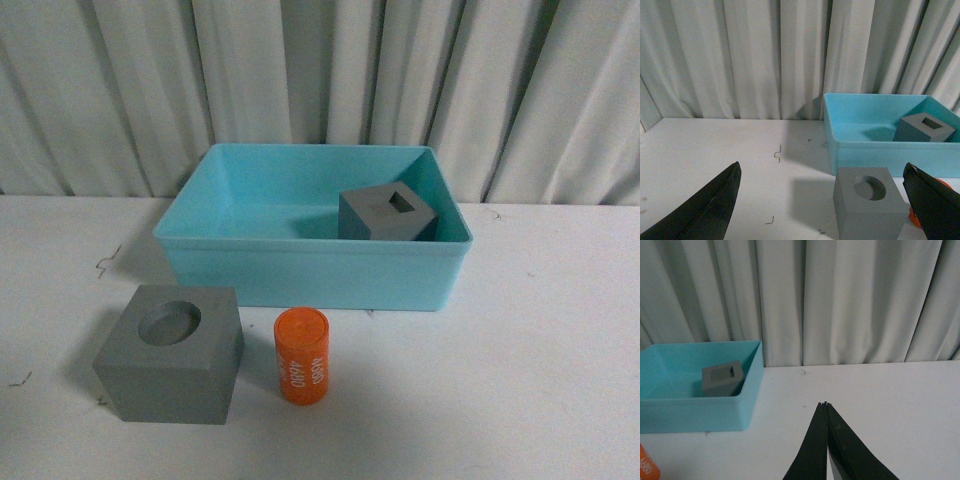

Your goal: Place gray and orange parts in blue box

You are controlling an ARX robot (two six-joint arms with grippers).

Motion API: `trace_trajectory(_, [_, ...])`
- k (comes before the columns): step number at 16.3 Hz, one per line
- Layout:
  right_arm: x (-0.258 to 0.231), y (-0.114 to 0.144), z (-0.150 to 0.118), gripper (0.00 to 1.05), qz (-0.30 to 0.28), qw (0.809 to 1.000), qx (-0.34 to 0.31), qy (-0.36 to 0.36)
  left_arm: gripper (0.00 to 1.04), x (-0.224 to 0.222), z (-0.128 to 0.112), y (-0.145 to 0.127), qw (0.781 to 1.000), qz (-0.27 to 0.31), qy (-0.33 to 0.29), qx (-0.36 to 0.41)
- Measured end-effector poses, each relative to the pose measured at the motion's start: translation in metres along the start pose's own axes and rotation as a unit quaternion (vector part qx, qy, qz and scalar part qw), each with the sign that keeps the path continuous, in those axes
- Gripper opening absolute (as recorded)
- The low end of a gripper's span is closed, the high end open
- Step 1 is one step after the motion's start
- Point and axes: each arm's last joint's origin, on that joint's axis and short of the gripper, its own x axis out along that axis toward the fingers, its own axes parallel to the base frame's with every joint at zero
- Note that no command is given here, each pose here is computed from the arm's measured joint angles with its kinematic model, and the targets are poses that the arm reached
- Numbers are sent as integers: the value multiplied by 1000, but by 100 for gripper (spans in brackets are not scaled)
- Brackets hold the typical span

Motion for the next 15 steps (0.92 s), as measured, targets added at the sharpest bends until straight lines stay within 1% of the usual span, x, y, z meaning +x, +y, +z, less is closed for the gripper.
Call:
trace_trajectory(4, [-10,0,-4,2,0,1000,0,-6,98,0,0,0,1000,0,0,0])
trace_trajectory(5, [-11,0,-9,2,0,1000,0,-14,98,0,0,0,1000,0,0,0])
trace_trajectory(6, [-12,0,-12,2,0,1000,0,1,98,0,0,0,1000,0,0,0])
trace_trajectory(9, [-18,0,-9,2,0,1000,0,-12,98,0,0,0,1000,0,0,0])
trace_trajectory(15, [-26,0,-10,2,0,1000,0,-9,98,0,0,0,1000,0,0,0])
